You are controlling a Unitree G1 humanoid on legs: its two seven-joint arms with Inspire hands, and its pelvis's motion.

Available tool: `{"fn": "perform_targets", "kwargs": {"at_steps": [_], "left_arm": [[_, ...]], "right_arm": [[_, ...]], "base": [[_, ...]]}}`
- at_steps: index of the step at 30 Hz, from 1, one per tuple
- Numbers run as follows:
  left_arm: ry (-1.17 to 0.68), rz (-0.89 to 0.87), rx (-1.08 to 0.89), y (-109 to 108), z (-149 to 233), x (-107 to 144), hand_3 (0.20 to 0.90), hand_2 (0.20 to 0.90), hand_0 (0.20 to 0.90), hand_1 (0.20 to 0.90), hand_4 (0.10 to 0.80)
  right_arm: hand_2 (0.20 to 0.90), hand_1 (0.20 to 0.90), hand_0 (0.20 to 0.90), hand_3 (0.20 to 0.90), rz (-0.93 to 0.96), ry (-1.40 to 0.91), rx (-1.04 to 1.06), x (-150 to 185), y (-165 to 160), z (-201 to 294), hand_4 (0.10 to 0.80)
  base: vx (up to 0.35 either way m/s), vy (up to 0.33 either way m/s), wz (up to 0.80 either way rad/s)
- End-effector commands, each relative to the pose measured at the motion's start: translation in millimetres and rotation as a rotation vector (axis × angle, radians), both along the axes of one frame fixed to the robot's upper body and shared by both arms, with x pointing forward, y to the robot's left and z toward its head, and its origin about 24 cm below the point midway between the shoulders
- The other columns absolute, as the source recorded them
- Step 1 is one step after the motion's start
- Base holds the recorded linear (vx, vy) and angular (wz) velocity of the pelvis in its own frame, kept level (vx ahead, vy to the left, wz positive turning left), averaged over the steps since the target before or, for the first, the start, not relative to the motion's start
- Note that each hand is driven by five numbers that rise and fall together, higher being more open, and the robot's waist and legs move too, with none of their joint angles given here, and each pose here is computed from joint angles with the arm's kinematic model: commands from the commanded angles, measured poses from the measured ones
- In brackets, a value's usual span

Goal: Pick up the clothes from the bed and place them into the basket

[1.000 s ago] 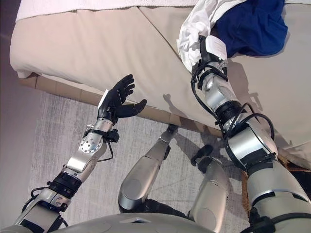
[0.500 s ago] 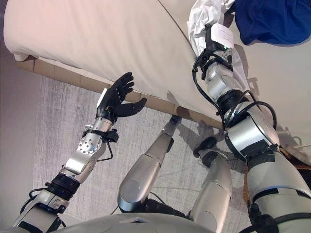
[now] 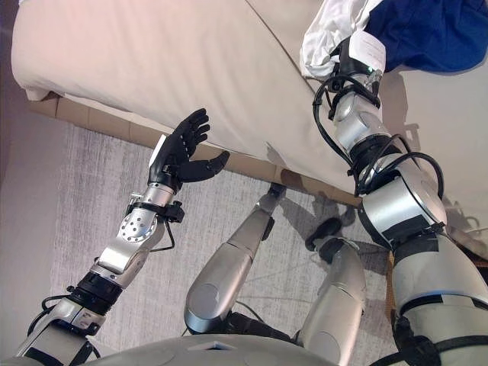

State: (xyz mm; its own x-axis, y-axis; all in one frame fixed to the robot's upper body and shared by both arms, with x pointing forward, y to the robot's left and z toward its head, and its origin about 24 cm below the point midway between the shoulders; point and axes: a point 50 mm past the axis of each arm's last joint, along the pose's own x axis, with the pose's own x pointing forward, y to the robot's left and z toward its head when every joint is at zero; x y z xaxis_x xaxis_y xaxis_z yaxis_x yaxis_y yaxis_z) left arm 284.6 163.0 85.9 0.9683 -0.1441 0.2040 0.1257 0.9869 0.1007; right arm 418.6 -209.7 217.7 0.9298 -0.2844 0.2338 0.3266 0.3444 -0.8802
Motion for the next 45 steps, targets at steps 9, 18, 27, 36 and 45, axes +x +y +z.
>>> {"fn": "perform_targets", "kwargs": {"at_steps": [9, 18, 27, 36, 45], "left_arm": [[-0.134, 0.038, -0.008, 10, 28, 5, 0.9, 0.9, 0.9, 0.9, 0.8], [0.05, 0.123, 0.078, 24, -7, 8, 0.9, 0.9, 0.9, 0.9, 0.8], [0.175, 0.129, 0.141, 31, -33, 5, 0.9, 0.9, 0.9, 0.9, 0.8], [0.241, 0.057, 0.182, 31, -51, -1, 0.9, 0.9, 0.9, 0.9, 0.8], [0.264, 0.015, 0.203, 28, -61, -1, 0.9, 0.9, 0.9, 0.9, 0.8]], "right_arm": [[0.3, 0.3, 0.3, 0.2, 0.103, -0.225, 0.073, -8, 1, 51, 0.1], [0.3, 0.3, 0.3, 0.2, 0.326, -0.34, 0.308, -27, 2, 68, 0.1], [0.3, 0.3, 0.3, 0.2, 0.316, -0.45, 0.375, -50, -38, 102, 0.1], [0.3, 0.3, 0.3, 0.2, 0.191, -0.576, 0.319, -85, -90, 150, 0.1], [0.3, 0.3, 0.3, 0.2, 0.105, -0.582, 0.268, -109, -120, 156, 0.1]], "base": [[-0.018, 0.004, -0.21], [0.086, -0.013, -0.27], [0.092, -0.009, -0.23], [0.025, -0.017, -0.21], [-0.016, 0.004, -0.29]]}}
